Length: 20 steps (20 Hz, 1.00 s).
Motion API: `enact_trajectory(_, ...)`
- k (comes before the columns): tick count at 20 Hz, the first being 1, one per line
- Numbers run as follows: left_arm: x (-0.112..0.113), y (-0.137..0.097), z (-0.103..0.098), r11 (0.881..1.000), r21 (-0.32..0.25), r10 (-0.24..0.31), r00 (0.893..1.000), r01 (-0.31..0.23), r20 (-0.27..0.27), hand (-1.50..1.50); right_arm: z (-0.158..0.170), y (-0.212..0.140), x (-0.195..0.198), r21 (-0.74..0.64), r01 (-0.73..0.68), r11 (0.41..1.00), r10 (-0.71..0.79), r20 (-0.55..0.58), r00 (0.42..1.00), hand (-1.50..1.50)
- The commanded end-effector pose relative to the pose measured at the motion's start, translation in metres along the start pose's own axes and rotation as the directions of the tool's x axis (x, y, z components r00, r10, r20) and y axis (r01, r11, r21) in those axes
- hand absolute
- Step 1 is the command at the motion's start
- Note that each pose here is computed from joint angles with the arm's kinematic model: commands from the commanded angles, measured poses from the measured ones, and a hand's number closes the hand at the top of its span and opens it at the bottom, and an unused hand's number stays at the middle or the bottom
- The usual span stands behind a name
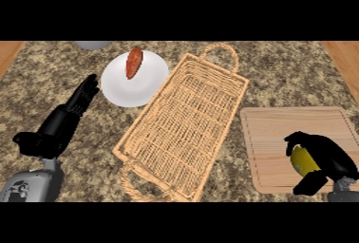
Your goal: Pick the lemon from the cutting board and place it in the basket
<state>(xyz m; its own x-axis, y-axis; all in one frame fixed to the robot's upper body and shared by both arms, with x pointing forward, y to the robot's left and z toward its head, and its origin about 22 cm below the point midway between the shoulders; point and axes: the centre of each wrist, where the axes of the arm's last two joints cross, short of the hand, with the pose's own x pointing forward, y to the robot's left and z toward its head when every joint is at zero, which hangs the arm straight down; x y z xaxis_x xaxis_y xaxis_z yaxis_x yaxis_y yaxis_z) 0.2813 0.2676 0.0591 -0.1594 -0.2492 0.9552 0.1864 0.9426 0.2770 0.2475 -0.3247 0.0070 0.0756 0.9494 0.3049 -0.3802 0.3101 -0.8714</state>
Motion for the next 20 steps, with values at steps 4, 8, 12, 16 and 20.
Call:
enact_trajectory(4, 0.013, -0.005, 0.013, 1.0, 0.022, -0.011, 1.0, 0.011, -0.001, 0.0, 0.009, 0.018, -0.002, -0.013, -0.136, 0.991, 0.137, 0.064, 0.989, 1.5)
enact_trajectory(8, 0.0, -0.006, -0.002, 1.0, 0.002, -0.01, 1.0, 0.01, -0.001, 0.0, 0.01, 0.037, 0.087, -0.105, -0.108, 0.989, 0.115, 0.068, 0.991, 1.5)
enact_trajectory(12, 0.006, -0.009, -0.007, 0.999, -0.033, -0.005, 1.0, 0.005, 0.009, 0.0, 0.008, 0.049, 0.169, -0.128, -0.076, 0.989, 0.087, 0.083, 0.993, 1.5)
enact_trajectory(16, 0.002, -0.016, -0.008, 0.999, -0.048, 0.011, 1.0, -0.011, 0.002, 0.0, 0.02, 0.06, 0.199, -0.156, -0.075, 0.985, 0.086, 0.064, 0.994, 1.5)
enact_trajectory(20, 0.006, -0.017, -0.009, 0.998, -0.059, 0.014, 1.0, -0.012, 0.028, 0.0, 0.038, 0.068, 0.228, -0.191, 0.077, 0.979, -0.06, 0.091, 0.994, 1.5)
